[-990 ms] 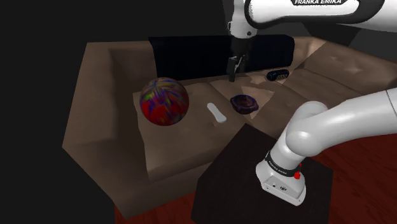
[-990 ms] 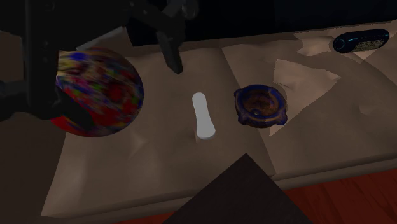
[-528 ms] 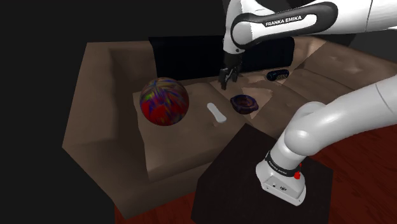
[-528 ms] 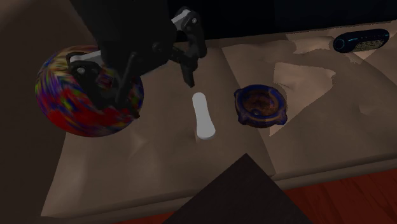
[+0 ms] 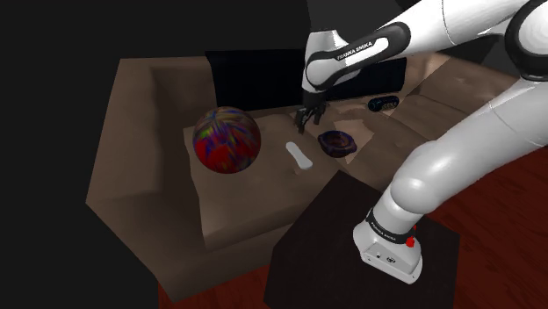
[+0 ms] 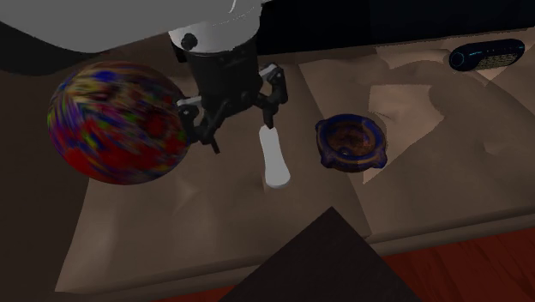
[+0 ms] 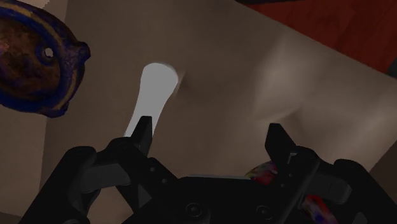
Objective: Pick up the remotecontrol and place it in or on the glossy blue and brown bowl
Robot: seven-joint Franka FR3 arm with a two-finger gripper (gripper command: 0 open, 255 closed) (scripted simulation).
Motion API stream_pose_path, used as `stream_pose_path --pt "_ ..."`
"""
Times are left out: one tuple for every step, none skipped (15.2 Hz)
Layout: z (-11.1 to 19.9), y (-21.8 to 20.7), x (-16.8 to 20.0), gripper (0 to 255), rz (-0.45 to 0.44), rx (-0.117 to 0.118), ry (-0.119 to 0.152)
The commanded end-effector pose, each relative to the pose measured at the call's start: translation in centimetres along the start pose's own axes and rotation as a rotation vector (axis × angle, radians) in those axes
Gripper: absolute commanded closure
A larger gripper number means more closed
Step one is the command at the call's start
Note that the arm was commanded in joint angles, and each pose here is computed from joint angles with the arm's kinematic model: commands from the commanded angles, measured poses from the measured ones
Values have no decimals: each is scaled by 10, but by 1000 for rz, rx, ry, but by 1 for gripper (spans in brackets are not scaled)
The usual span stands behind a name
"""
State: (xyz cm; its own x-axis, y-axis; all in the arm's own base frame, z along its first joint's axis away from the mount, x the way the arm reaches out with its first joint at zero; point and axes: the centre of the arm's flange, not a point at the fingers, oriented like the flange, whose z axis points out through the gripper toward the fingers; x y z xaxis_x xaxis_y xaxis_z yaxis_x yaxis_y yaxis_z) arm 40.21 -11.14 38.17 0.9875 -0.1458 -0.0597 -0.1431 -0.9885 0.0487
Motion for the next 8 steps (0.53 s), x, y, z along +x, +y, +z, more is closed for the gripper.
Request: stream_pose_path --pt "23 13 13 0 26 6 4" --pt "33 19 19 0 38 10 4" --pt "44 24 24 0 51 13 5" --pt "55 30 30 0 63 17 6" --pt "65 35 36 0 75 20 6" --pt "76 41 42 0 88 24 7" --pt "87 46 47 0 100 28 8" --pt "97 52 53 0 113 31 9"
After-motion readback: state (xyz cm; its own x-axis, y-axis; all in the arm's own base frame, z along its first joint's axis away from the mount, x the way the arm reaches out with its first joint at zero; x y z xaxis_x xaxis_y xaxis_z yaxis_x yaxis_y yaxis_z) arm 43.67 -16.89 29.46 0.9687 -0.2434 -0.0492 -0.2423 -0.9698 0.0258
